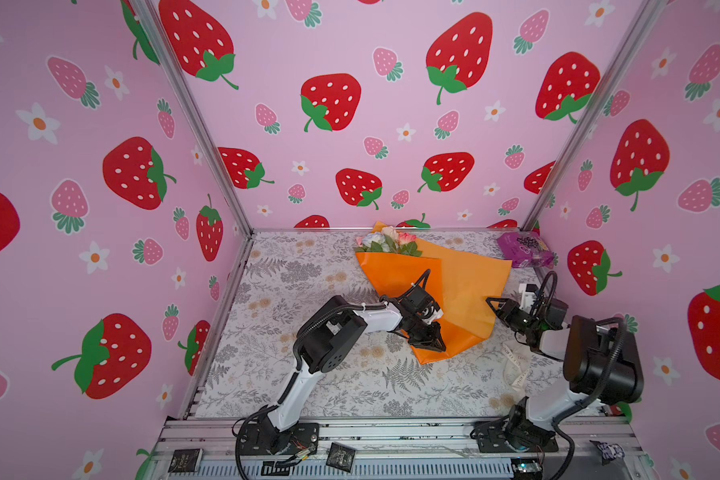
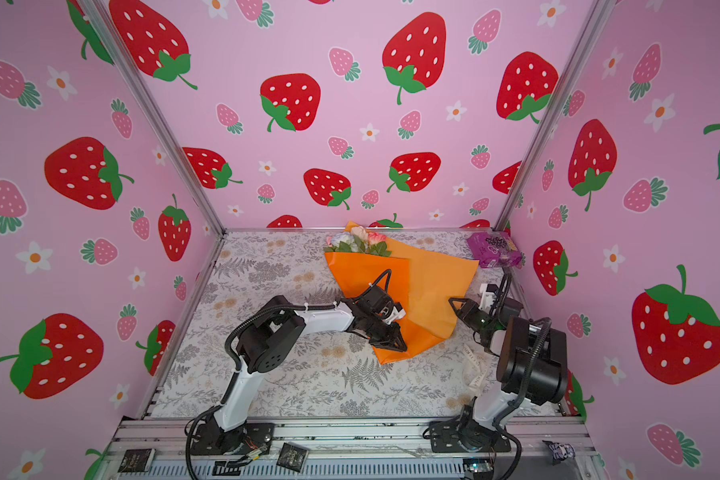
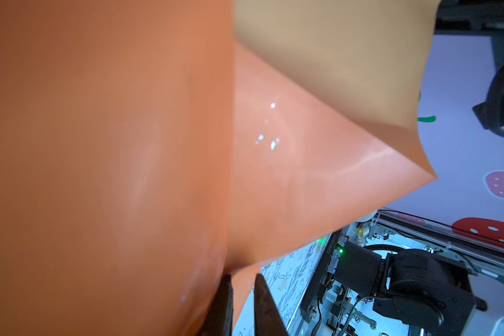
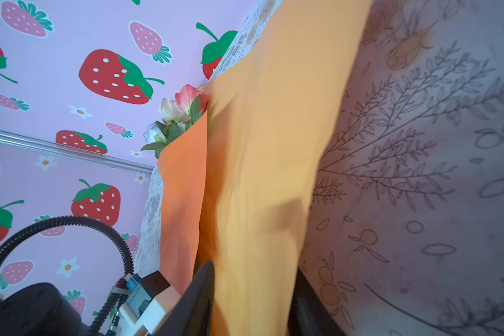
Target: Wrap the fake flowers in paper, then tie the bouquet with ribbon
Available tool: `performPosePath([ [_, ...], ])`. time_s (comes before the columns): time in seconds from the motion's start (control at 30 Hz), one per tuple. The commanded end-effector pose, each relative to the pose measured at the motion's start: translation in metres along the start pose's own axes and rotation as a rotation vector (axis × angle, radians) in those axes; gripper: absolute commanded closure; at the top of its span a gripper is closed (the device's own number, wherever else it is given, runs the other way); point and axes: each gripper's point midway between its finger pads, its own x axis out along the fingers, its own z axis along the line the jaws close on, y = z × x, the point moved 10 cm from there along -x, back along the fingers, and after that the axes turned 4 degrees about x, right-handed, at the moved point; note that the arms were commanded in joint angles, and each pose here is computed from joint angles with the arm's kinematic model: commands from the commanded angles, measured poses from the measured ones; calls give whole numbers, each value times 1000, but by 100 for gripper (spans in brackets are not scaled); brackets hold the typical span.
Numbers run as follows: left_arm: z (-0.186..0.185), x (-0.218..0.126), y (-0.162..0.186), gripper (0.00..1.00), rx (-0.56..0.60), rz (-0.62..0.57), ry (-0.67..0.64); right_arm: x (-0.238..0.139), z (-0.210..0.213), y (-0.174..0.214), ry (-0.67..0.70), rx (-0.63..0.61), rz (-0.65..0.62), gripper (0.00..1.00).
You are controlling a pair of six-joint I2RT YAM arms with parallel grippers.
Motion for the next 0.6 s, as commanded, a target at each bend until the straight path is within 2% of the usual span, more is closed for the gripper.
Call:
performPosePath([
  [0.0,5,5,-7,83,-21,-13,-3,1,6,-4,-111,-10,-5,64],
  [0.27,-3,6,-13,80,-8,-27,18,-4,10,-7,0,-70,-14,87],
  [0.47,-11,14,-17,76,-3,-15,39,-4,14,-6,-5,-75,-5,99],
  [0.57,-11,18,-18,76,3,-6,27,-3,18,-7,-14,-83,-3,100],
])
